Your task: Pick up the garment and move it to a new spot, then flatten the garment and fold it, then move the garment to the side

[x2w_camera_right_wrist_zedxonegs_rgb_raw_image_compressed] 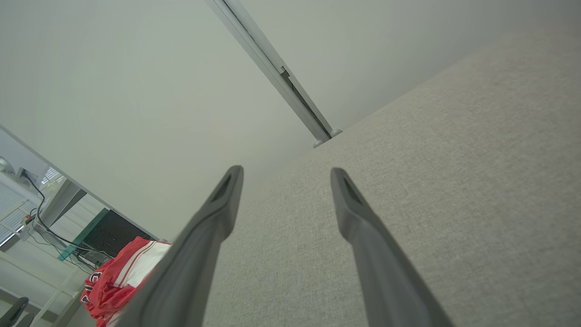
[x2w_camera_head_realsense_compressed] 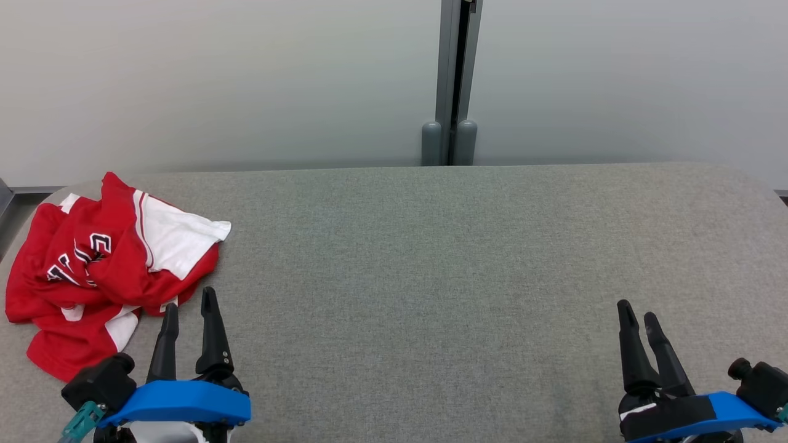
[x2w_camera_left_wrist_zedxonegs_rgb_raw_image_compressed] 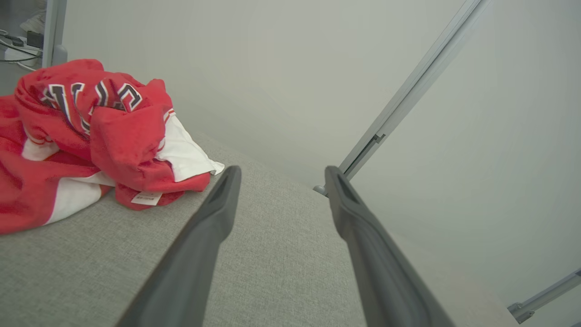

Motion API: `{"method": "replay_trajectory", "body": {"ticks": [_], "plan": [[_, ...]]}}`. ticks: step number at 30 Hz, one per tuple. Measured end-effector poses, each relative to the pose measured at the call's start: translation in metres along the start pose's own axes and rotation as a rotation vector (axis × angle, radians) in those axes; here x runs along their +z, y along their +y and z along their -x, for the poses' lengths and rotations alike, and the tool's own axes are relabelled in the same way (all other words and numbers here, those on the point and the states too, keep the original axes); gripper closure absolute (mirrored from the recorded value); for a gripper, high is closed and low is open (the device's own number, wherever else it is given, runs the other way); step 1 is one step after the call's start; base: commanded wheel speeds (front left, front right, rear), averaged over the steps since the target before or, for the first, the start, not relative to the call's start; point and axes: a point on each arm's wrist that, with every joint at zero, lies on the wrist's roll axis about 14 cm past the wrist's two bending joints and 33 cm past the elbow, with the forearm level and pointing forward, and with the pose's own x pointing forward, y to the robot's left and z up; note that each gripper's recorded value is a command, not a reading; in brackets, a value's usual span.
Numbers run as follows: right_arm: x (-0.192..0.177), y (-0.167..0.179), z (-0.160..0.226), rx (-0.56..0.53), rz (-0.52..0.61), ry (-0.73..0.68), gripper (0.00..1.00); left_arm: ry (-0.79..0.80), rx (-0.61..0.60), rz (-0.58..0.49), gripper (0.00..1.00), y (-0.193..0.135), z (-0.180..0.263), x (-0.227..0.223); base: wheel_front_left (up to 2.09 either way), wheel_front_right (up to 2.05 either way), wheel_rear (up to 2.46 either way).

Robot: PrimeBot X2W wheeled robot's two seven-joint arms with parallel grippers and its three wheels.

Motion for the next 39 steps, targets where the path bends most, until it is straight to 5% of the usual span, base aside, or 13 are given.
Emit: {"method": "replay_trajectory", "body": {"ticks": [39], "plan": [[-0.01, 0.02, 0.006, 0.108, 0.381, -0.004, 0.0, -0.037, -0.025, -0.394, 0.0, -0.003, 0.008, -0.004, 0.0, 0.0, 0.0]]}}
